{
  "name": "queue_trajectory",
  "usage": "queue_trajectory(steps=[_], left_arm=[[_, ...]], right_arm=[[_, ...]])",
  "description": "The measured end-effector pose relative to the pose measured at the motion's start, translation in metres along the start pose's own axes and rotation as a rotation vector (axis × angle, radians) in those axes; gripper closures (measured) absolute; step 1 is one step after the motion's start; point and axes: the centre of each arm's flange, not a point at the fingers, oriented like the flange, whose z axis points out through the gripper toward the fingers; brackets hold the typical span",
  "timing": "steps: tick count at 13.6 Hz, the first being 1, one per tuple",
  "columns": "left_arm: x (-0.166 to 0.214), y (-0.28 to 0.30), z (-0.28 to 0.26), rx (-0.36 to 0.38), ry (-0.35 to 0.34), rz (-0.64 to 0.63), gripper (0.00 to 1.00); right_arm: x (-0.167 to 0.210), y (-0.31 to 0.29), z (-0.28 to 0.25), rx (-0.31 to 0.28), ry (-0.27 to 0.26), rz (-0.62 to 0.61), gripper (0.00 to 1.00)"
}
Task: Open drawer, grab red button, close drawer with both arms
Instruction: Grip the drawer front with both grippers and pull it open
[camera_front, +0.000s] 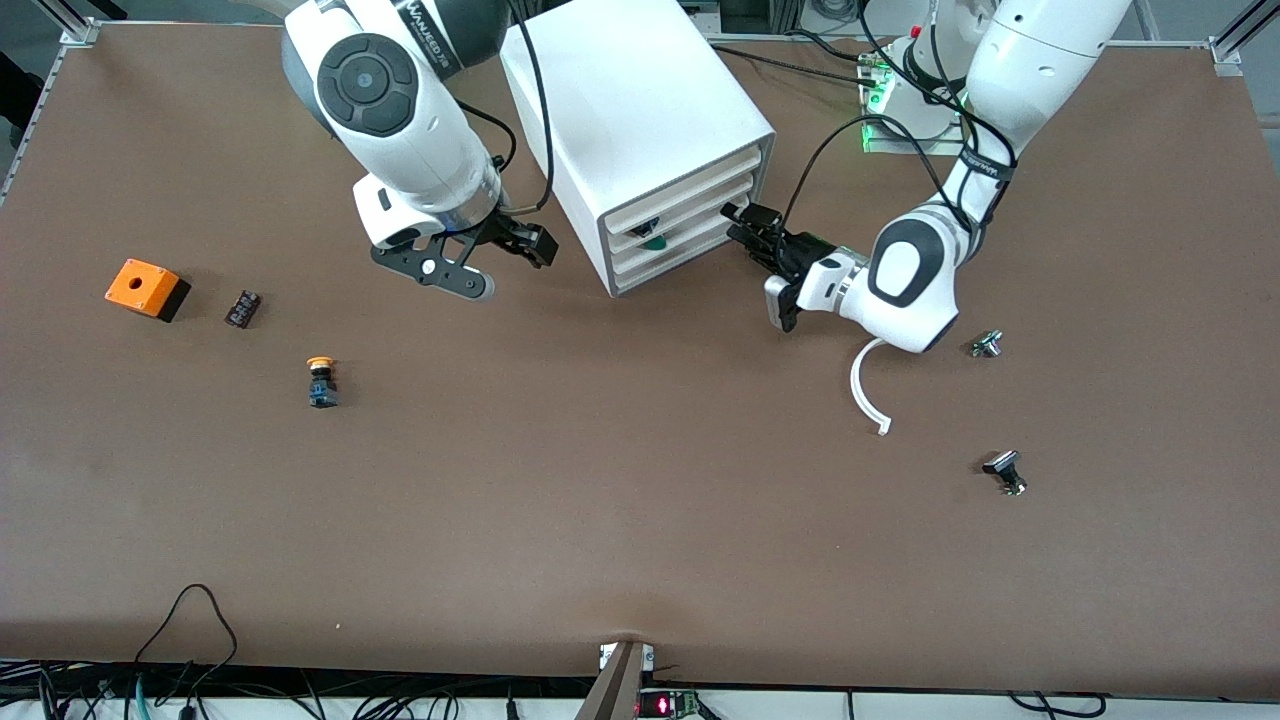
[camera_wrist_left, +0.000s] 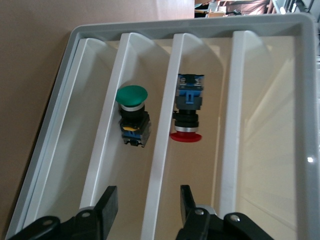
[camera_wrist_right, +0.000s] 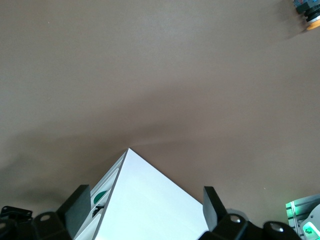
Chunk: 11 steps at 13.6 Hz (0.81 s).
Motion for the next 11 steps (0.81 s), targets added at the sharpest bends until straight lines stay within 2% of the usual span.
queue_trajectory(steps=[6, 9, 11], left_arm=[[-0.011, -0.005, 0.035, -0.025, -0.022, -0.012, 0.61], [-0.016, -0.007, 0.041, -0.037, -0.019, 0.0, 0.61], [-0.019, -0.009, 0.047, -0.054, -0.008, 0.01, 0.65]], right_arm=[[-0.009, -0.008, 0.003, 0.0, 0.002, 0.025, 0.0], [-0.017, -0.015, -0.001, 0.01, 0.01, 0.03, 0.0], [-0.017, -0.018, -0.007, 0.024, 0.019, 0.033, 0.0]])
